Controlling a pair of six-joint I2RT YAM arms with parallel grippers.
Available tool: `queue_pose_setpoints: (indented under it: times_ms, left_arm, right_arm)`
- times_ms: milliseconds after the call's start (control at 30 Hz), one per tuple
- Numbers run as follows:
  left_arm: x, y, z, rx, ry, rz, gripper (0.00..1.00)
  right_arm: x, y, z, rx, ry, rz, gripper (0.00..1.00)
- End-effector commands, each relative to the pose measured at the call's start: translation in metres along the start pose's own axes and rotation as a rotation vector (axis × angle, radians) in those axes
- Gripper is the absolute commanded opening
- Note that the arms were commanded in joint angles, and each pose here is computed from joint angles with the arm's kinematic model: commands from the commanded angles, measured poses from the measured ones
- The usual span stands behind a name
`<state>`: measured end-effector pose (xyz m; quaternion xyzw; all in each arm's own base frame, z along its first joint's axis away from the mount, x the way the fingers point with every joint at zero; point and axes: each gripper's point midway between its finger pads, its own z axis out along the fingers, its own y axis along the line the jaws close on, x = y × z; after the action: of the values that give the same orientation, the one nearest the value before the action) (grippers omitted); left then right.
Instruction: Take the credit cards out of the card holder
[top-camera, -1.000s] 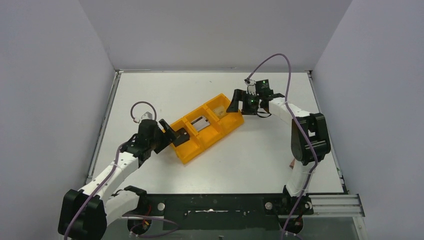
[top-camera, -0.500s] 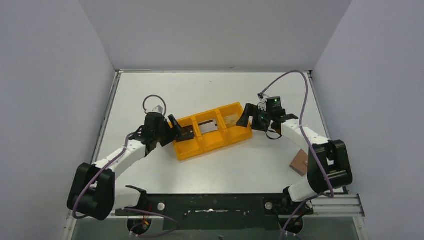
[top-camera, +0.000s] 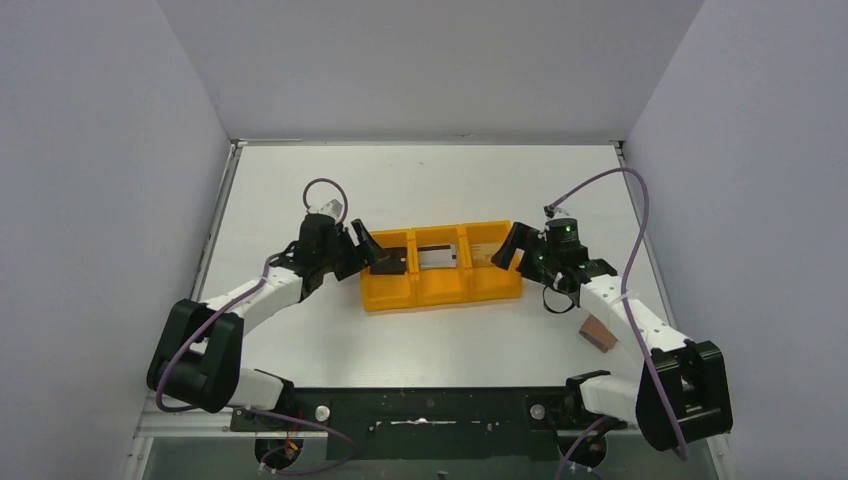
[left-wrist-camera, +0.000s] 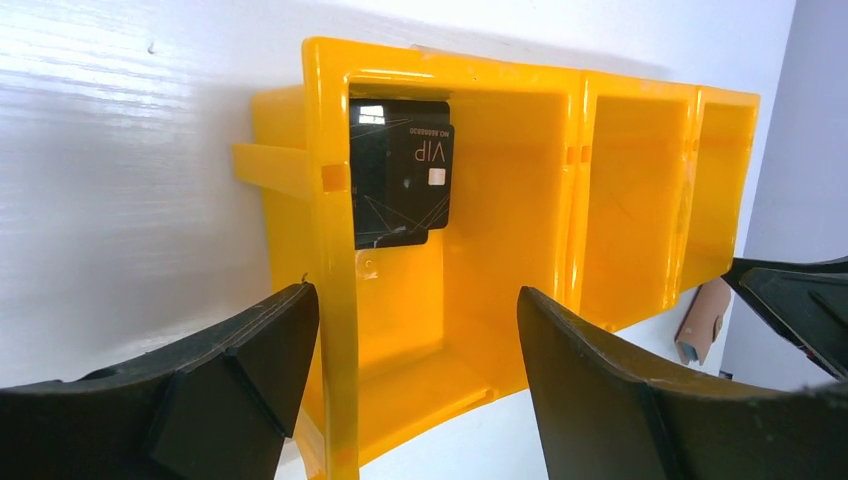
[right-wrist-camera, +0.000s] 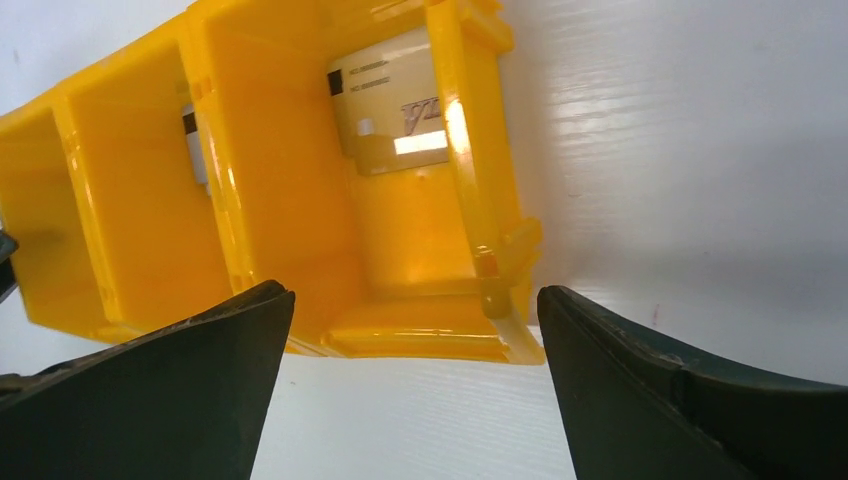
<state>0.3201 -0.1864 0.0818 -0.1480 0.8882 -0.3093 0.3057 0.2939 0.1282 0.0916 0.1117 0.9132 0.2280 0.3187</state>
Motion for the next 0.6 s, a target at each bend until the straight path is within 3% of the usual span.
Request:
queue_pose_setpoints:
  times_ms: [0,233,467,567]
  left_arm:
    - [-0.023,-0.029,-0.009,0.099,-0.087,0.021,0.74]
    - [-0.035,-0.017,-0.029,0.013,-0.167,0.029,0.81]
    - [-0.037,0.000,-0.054,-0.038,-0.240,0.017,0.83]
    - [-0.029,-0.001,-0.059,-0.003,-0.224,0.023,0.83]
  right_arm:
    - [-0.035,-0.013,-0.021,0.129,-0.142,-0.004,1.00]
    - [-0.059,-0.055,-0.069,0.425,-0.288,0.053,0.98]
    - [-0.041,-0.144,-0.153,0.928,-0.534,0.311,0.98]
    - [-0.027,-0.164,-0.153,0.932,-0.513,0.357,0.98]
